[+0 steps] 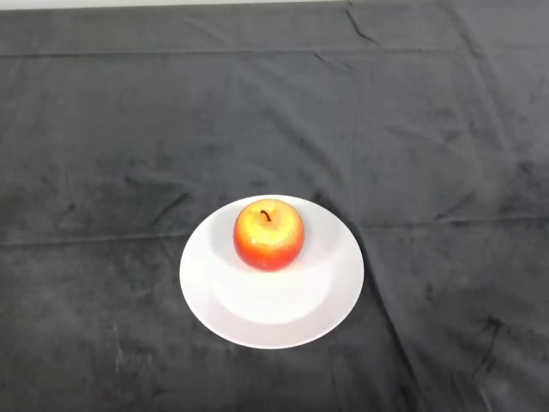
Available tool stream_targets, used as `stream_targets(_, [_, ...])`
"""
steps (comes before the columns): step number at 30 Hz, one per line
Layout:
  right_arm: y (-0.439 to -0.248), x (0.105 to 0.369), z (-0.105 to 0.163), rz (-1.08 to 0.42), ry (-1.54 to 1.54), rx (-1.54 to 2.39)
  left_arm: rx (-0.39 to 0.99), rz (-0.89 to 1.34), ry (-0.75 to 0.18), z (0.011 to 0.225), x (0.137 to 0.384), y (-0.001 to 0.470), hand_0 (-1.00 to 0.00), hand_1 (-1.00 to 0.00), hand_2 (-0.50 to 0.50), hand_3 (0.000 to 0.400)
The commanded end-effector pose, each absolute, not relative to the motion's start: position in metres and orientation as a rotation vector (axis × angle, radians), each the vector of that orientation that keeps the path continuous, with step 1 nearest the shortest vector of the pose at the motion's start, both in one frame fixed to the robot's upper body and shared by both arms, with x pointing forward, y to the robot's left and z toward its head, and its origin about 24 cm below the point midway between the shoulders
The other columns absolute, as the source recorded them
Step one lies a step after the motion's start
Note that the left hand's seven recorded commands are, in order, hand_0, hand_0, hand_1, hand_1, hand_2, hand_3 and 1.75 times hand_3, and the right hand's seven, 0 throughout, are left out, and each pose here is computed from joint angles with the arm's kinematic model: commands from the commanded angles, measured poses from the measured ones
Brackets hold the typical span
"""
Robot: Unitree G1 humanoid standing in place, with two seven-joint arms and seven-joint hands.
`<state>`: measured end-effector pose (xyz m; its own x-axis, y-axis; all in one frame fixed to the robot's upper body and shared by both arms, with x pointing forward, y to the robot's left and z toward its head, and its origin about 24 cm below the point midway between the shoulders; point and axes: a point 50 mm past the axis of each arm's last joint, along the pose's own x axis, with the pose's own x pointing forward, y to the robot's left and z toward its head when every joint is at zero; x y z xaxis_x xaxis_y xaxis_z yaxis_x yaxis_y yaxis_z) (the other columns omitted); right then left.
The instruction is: Move the apple to the plate
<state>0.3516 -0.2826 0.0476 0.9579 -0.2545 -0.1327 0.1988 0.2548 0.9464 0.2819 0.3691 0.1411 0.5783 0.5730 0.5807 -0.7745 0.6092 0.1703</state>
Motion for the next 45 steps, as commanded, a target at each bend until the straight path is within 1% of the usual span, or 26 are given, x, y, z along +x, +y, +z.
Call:
stream_targets(1, [-0.2930, 0.3553, 0.0636, -0.301, -0.125, 1.280, 0.450, 0.861, -0.588, 0.1695, 0.2808, 0.3827, 0.00, 0.00, 0.00, 0.000])
stream_targets(45, [-0.2930, 0.3553, 0.0636, -0.301, -0.125, 1.280, 0.448, 0.854, -0.586, 0.1688, 0.2810, 0.3820, 0.00, 0.00, 0.00, 0.000])
